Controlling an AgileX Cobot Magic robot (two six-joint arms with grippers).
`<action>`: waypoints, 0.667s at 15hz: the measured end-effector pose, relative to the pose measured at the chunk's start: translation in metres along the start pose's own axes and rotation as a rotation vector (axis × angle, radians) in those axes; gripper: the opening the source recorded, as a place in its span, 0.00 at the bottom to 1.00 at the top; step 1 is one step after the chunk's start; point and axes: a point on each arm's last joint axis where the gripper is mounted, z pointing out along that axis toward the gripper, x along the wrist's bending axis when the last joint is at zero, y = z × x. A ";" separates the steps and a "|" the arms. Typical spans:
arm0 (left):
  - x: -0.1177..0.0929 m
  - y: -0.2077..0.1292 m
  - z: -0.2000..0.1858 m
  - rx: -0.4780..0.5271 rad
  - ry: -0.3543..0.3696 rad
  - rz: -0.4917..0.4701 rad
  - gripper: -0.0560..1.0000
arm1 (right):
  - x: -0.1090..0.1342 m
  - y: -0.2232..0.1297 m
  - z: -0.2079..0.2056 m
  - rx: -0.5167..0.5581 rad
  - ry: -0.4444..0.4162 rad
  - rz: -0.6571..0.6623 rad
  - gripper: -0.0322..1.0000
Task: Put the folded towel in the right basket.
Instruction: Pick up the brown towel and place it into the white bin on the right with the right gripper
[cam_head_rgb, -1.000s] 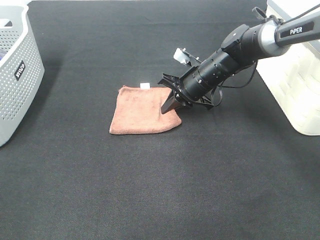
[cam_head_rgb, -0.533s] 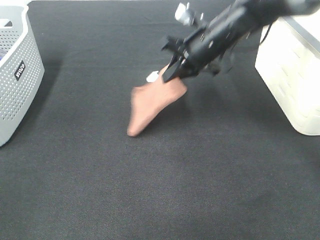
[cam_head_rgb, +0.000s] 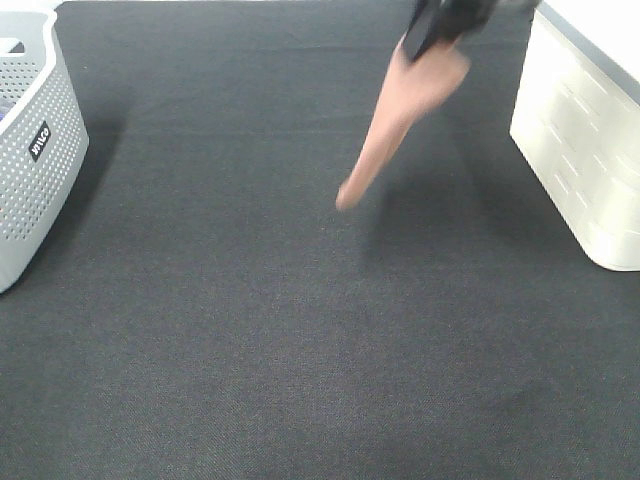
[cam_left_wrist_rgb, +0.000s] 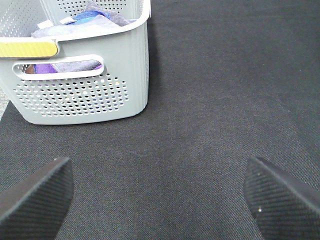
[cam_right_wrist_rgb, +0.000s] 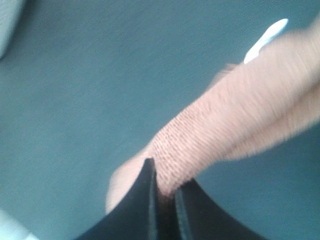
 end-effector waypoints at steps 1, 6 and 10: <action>0.000 0.000 0.000 0.000 0.000 0.000 0.88 | -0.001 0.004 -0.011 -0.032 -0.037 -0.004 0.04; 0.000 0.000 0.000 0.000 0.000 0.000 0.88 | -0.044 0.006 -0.057 -0.132 -0.128 0.089 0.04; 0.000 0.000 0.000 0.000 0.000 0.000 0.88 | -0.114 -0.009 -0.100 -0.196 -0.241 0.197 0.04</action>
